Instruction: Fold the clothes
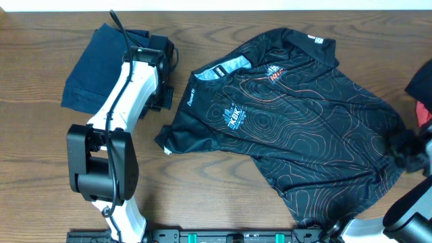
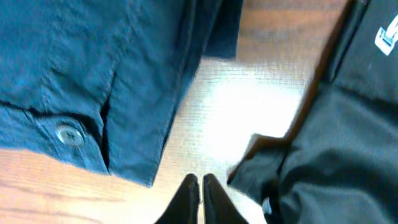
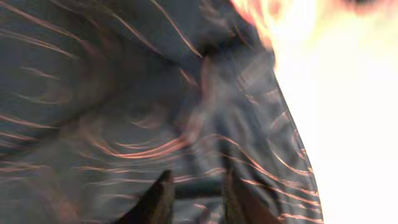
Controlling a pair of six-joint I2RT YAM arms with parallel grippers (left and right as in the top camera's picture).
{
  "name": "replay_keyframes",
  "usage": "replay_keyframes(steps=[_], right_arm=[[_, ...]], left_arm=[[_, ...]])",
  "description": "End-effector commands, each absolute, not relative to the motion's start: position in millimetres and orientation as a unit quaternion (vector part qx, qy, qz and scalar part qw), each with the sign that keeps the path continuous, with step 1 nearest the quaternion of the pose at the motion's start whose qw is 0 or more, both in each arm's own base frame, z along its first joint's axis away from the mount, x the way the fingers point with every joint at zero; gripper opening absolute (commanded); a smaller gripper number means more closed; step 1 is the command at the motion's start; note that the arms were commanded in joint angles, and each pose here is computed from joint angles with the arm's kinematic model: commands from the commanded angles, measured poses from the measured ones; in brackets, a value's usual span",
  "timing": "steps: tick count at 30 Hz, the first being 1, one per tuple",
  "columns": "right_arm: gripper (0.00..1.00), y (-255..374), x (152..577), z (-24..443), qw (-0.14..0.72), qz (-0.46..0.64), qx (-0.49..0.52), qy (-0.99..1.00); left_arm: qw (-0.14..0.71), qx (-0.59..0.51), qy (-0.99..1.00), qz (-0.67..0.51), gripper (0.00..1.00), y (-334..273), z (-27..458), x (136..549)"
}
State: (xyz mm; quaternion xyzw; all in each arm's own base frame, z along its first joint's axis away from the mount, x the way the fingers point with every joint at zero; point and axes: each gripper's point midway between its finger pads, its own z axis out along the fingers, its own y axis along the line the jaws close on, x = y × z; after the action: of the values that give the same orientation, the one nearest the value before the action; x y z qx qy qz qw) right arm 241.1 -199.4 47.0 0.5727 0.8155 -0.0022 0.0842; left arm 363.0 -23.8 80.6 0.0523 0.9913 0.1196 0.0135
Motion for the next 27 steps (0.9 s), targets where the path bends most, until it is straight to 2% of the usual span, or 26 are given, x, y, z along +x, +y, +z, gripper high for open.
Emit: replay_keyframes(steps=[1,2,3,4,10,13,14,15,18,19,21,27], right_arm=[[0.35,-196,265,76,0.106,0.042,0.53,0.84],[0.35,-193,268,83,0.106,0.05,0.523,0.844],[0.36,-189,273,90,0.107,0.061,0.512,0.85],[0.36,-183,278,96,0.11,0.076,0.492,0.86],[0.4,-134,298,100,0.101,0.144,0.415,0.893],[0.41,-116,301,97,0.091,0.148,0.385,0.906],[0.41,-111,303,97,0.09,0.151,0.373,0.911],[0.4,-105,304,97,0.088,0.151,0.36,0.916],[0.32,-94,306,97,0.083,0.152,0.341,0.924],[0.25,-92,307,97,0.082,0.153,0.337,0.925],[0.15,-88,308,97,0.082,0.153,0.332,0.927],[0.15,-83,312,95,0.086,0.153,0.323,0.93]], left_arm=[[0.012,0.035,0.993,0.108,0.16,-27,86,360],[0.007,0.036,0.995,0.093,0.17,-32,85,358],[0.004,0.036,0.996,0.076,0.27,-38,84,357],[0.004,0.036,0.998,0.052,0.32,-46,83,357],[0.081,0.094,0.99,-0.062,0.52,-104,67,394],[0.11,0.118,0.985,-0.067,0.54,-119,52,412],[0.115,0.125,0.983,-0.069,0.54,-123,47,416],[0.118,0.134,0.981,-0.074,0.49,-128,40,420],[0.12,0.147,0.979,-0.074,0.19,-135,21,428],[0.119,0.147,0.979,-0.075,0.06,-135,17,429],[0.117,0.147,0.979,-0.075,0.06,-136,10,430],[0.101,0.185,0.974,-0.088,0.06,-142,-10,427]])
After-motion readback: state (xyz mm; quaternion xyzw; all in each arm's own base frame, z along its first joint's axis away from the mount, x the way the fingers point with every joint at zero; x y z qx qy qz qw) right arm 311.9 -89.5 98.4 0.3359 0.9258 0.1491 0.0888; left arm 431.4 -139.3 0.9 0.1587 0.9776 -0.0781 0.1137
